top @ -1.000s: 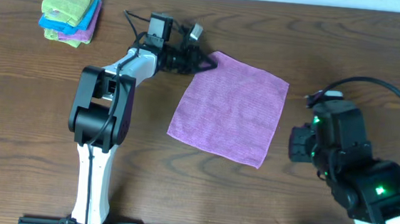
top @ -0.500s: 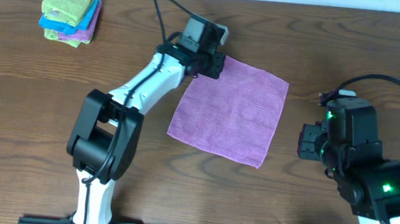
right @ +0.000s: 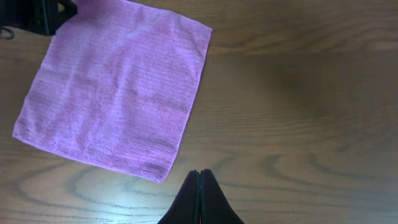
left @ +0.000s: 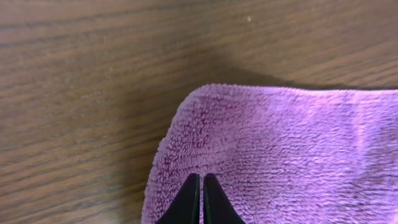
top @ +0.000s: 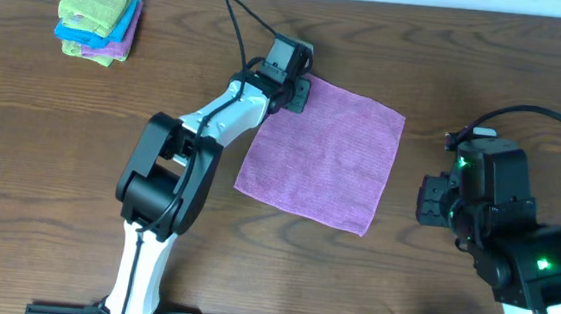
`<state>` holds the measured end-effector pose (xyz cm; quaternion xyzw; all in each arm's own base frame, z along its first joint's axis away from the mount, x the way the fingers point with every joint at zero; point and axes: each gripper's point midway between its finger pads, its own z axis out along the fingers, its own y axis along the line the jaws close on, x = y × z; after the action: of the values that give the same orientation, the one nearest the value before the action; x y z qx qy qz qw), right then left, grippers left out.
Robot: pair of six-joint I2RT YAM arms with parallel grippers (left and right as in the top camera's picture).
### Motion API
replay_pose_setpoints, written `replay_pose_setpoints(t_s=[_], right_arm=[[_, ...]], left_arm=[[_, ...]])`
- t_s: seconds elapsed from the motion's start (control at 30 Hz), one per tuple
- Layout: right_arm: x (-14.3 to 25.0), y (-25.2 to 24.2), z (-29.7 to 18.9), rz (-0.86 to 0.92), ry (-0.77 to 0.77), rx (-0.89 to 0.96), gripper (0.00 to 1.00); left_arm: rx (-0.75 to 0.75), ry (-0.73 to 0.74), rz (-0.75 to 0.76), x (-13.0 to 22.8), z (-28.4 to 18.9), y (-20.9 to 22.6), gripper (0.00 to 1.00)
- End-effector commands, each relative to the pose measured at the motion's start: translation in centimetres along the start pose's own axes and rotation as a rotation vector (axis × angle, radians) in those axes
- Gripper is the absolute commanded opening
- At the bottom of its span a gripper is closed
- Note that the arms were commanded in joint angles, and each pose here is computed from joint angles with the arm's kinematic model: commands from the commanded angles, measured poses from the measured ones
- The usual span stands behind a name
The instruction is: Fold the cloth
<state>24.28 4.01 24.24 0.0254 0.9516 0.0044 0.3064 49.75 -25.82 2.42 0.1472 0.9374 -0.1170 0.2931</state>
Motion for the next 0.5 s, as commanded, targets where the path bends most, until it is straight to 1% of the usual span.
replay_pose_setpoints(t_s=[0.0, 0.2, 0.4, 0.47], right_arm=[[0.0, 0.0, -0.3, -0.002, -0.005, -0.012, 0.01], [0.0, 0.1, -0.3, -0.002, -0.004, -0.015, 0.01], [0.0, 0.1, -0.3, -0.002, -0.003, -0.016, 0.01], [0.0, 0.1, -0.3, -0.002, -0.005, -0.019, 0.01]], left_arm=[[-0.015, 0.020, -0.028, 1.0, 1.4, 0.5, 0.05], [0.025, 0.047, -0.039, 2.0, 2.2, -0.2, 0.06], [0.006, 0.207, -0.052, 6.0, 2.0, 0.2, 0.06], [0.053, 0.271, -0.069, 7.4, 1.6, -0.6, 0.05]])
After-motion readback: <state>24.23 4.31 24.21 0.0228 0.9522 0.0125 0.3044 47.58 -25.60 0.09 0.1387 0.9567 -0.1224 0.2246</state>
